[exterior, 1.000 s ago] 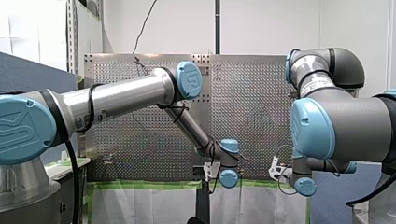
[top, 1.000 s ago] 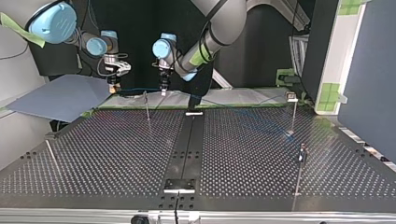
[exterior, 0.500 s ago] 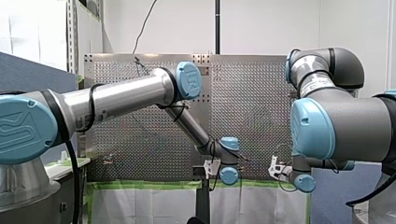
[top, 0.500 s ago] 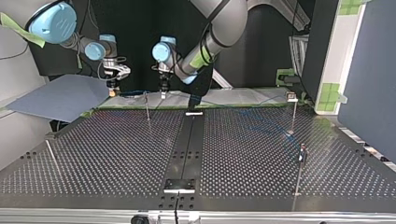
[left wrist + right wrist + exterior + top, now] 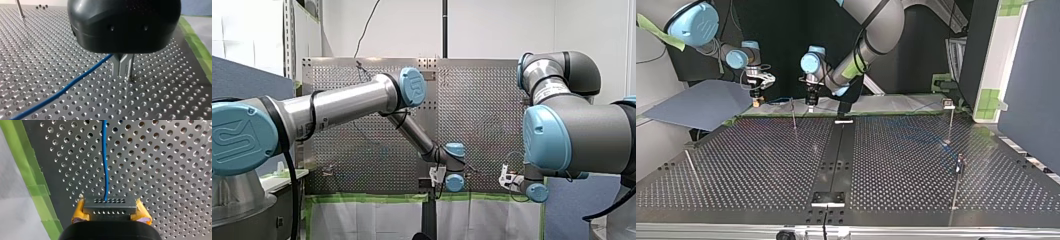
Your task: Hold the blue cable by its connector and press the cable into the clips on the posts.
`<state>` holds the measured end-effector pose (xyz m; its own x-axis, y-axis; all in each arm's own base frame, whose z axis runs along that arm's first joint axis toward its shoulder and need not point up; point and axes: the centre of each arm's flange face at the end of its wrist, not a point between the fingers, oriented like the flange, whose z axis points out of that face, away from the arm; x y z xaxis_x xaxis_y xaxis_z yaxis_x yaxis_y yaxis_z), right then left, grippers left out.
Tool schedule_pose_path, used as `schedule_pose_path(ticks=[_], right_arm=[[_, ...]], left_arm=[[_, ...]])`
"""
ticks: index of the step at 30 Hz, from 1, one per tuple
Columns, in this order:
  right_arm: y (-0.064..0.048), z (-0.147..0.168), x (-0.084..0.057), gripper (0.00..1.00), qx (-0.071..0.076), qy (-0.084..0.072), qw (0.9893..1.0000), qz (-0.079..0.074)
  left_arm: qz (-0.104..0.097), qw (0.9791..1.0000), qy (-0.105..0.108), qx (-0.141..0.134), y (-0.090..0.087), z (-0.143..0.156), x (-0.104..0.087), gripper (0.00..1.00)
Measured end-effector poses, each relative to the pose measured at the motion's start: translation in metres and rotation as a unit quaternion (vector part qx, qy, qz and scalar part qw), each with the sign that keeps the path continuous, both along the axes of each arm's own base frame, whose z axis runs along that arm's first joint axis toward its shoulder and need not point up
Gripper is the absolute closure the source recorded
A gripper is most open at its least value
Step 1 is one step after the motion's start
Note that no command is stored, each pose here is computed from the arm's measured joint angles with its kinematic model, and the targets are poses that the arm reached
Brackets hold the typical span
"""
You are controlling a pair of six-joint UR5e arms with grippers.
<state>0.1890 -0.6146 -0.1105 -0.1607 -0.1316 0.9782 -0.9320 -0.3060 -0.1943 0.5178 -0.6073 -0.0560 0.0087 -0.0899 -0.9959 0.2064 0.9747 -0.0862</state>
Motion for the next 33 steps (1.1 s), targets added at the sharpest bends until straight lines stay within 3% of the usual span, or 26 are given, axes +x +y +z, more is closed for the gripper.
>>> schedule_pose_path(ticks=[9,24,33], right_arm=[[-0.006,0.003,0.003,1.0,-0.005,0.004,1.0,0.003],[-0.014,0.008,0.01,1.0,-0.011,0.004,0.9999,0.007],[-0.019,0.012,0.014,1.0,-0.016,0.003,0.9998,0.009]], left_arm=[[-0.008,0.9999,0.007,-0.004,0.003,0.006,0.013,1.0],[-0.021,0.9994,0.016,-0.021,0.004,0.007,0.02,1.0],[-0.021,0.9993,0.032,-0.005,0.001,-0.016,0.017,1.0]])
